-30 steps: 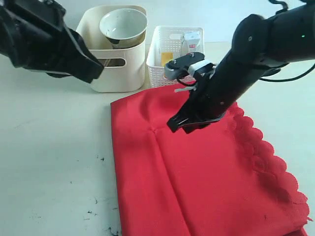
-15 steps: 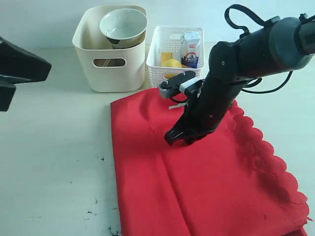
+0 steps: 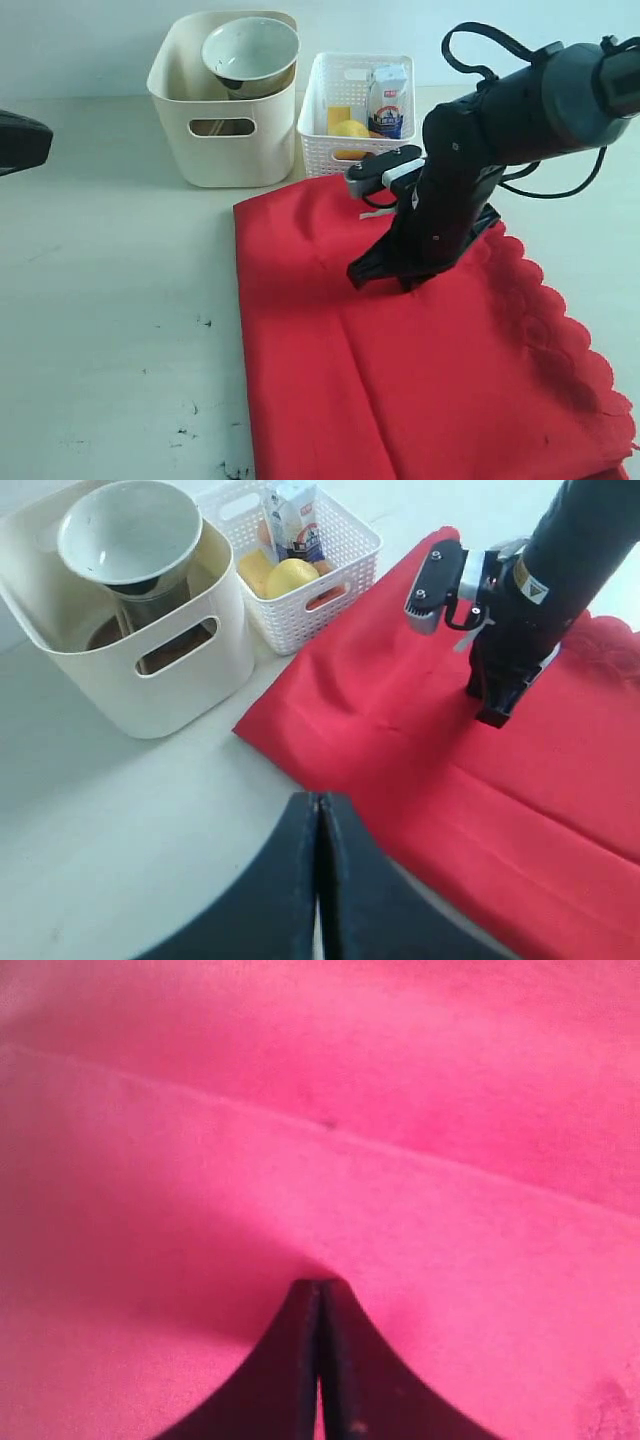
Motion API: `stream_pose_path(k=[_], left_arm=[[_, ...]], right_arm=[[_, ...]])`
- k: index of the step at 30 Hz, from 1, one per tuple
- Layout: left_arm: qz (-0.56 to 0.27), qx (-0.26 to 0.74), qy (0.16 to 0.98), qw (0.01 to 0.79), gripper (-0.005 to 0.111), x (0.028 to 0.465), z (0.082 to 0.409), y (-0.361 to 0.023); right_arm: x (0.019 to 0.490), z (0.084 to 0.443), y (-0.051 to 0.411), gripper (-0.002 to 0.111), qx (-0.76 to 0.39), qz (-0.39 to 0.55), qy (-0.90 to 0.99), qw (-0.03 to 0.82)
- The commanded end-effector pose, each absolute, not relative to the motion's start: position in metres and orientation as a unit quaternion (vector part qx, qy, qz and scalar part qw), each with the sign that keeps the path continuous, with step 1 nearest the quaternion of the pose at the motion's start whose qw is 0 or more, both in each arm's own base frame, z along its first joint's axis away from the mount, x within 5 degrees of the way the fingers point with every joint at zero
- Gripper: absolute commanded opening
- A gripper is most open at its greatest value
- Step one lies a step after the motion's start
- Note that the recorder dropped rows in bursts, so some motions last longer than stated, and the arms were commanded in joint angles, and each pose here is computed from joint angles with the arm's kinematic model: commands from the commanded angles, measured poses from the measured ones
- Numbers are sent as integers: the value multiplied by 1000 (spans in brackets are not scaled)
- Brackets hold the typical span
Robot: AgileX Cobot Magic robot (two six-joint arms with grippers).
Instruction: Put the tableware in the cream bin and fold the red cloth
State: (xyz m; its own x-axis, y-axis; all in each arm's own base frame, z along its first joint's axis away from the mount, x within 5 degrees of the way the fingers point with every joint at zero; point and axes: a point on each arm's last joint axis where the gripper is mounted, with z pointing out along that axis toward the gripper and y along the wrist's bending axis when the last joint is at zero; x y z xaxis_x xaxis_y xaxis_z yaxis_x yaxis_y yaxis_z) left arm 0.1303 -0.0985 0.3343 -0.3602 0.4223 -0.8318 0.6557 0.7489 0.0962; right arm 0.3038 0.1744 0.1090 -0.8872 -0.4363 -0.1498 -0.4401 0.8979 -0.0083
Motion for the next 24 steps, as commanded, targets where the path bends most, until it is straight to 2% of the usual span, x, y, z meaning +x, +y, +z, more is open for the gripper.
stream_pose_path(k=[1,15,24], left_arm=[[-130,322,813,468,0,131,335,-98],[-139,306,819,466,0,131,335,-98],[-147,295,814,478,0,125,340,-93]], right_arm=[[290,84,143,0,-200,-22,980,2],[275,67,64,0,-116,-75,987,-83],[280,67,34,0,-64,-72,991,-92]])
